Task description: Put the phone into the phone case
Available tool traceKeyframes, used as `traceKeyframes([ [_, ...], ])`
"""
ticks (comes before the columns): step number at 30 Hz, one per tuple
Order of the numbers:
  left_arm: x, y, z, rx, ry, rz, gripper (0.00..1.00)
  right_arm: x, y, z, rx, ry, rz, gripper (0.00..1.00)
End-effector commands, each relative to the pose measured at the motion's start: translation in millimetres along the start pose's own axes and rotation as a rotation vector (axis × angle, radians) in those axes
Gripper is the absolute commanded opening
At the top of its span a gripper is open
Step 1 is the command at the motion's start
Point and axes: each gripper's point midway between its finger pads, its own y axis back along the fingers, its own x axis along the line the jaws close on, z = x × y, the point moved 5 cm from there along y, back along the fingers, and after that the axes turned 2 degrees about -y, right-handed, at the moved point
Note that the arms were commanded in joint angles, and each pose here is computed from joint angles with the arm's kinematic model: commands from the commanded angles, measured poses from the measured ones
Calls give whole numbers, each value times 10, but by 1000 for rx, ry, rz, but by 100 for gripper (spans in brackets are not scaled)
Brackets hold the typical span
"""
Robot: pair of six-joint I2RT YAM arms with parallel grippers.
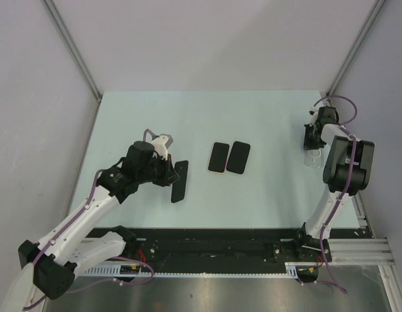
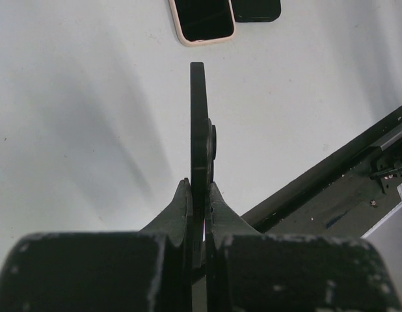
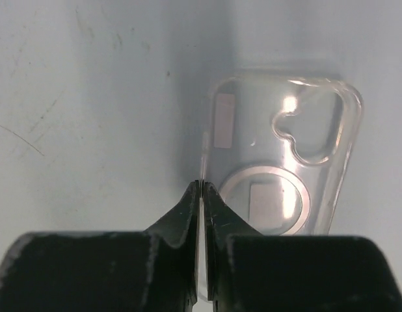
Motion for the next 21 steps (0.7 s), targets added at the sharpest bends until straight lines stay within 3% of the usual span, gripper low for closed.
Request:
traceKeyframes([
  [1,9,72,114,-72,-30,11,0,219,63,-11,43,-18,-21,0],
  [7,81,115,142,-97,-25,72,0,591,410,-256,178,-174,-31,0],
  [11,123,125,151,-102,-12,98,0,1015,762,-573,232,-183,37,0],
  [13,122,131,158,-105,-12,97,0,1442,1034,-653,170,-142,192,0],
  [20,126,158,158,-116,8,100,0,2171,1351,-1382,146,-104,270,0],
  [21,123,158,156,-117,11,98,0,2228,1345,-1508,157,-154,261,0],
])
